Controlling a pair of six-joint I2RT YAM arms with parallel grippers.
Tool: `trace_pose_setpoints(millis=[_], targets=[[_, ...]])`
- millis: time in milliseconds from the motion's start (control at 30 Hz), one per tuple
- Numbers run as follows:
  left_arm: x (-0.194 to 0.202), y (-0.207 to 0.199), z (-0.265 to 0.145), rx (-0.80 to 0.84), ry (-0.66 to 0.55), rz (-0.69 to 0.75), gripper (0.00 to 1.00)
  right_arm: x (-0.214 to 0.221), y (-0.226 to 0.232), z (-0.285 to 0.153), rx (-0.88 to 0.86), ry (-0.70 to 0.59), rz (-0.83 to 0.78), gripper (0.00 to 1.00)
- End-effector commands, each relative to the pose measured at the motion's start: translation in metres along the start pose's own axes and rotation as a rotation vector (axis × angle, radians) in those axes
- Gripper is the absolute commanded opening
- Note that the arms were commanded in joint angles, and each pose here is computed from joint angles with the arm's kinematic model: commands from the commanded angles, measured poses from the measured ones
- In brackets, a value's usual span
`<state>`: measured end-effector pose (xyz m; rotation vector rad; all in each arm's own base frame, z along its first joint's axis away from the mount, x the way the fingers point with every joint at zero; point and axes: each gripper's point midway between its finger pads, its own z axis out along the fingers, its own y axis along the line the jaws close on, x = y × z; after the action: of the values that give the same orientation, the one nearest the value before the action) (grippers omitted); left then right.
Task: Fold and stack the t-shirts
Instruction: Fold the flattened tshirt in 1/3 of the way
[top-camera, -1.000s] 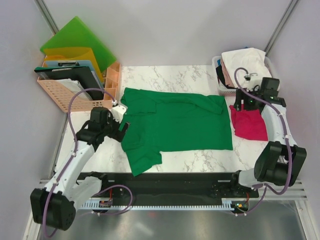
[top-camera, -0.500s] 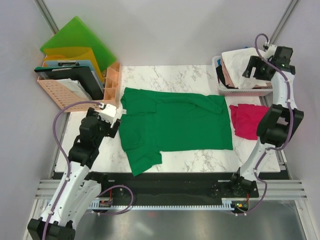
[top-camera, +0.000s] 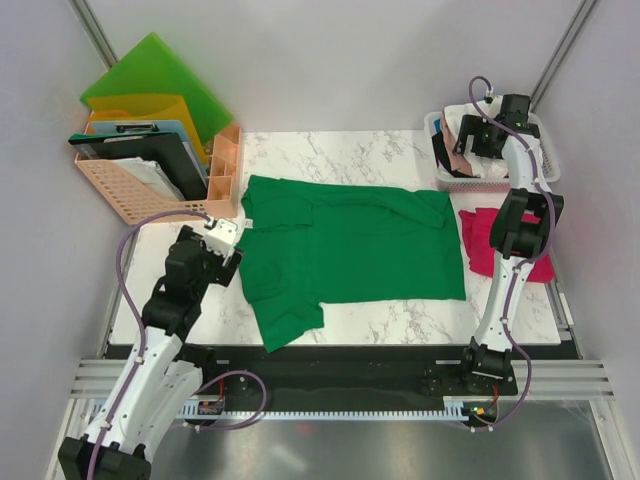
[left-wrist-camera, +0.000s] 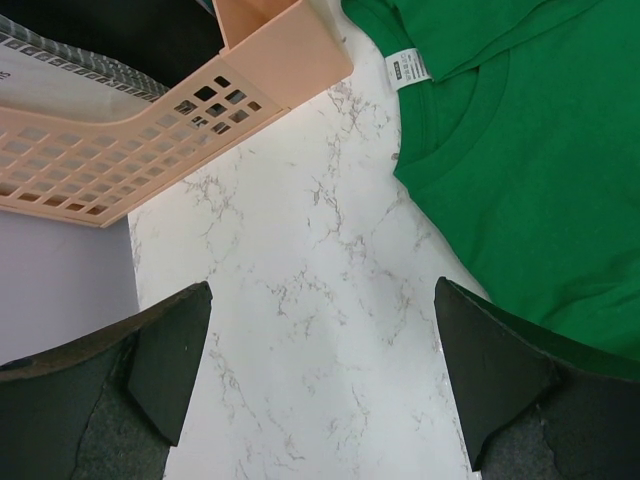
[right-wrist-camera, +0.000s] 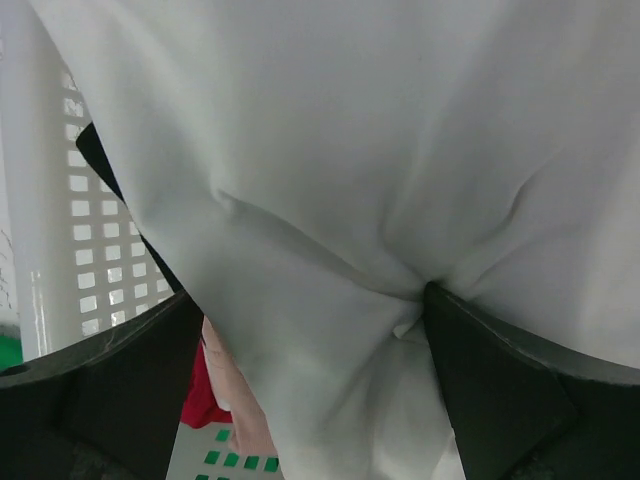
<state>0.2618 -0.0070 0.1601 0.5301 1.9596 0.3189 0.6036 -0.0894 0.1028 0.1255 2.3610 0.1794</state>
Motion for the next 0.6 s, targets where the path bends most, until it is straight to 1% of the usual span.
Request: trace_pose_setpoints(millis=[0,33,67,200,367,433,567], targets=[[0.0,0.004,-0.005,-0.015,-0.011,0.034,1.0,0.068,-0.011,0.024,0.011,0.186,0.088,0.98],[-0.001,0.003,-0.006,-0.009,-0.016,0.032,1.0,0.08,-0.011,0.025,0.011,0.207,0.089,0.98],[-0.002,0.004,-0.007,-0.011,-0.02,0.03,1.0,0.081,-0.012,0.025,0.017,0.205,0.081,0.98],[0.003,0.0,-0.007,0.006,-0.006,0.032,1.0,0.082,-0.011,0.028,0.006,0.198,0.079,0.98],[0.009,-0.003,-0.007,0.01,0.004,0.034,1.0,0.079,-0.006,0.032,0.005,0.198,0.012,0.98],[0.01,-0.003,-0.008,0.012,0.003,0.037,1.0,0.078,-0.006,0.037,0.03,0.208,-0.016,0.98],[0.016,-0.006,-0.007,0.023,0.029,0.045,1.0,0.091,0.006,0.046,0.006,0.262,-0.047,0.98]])
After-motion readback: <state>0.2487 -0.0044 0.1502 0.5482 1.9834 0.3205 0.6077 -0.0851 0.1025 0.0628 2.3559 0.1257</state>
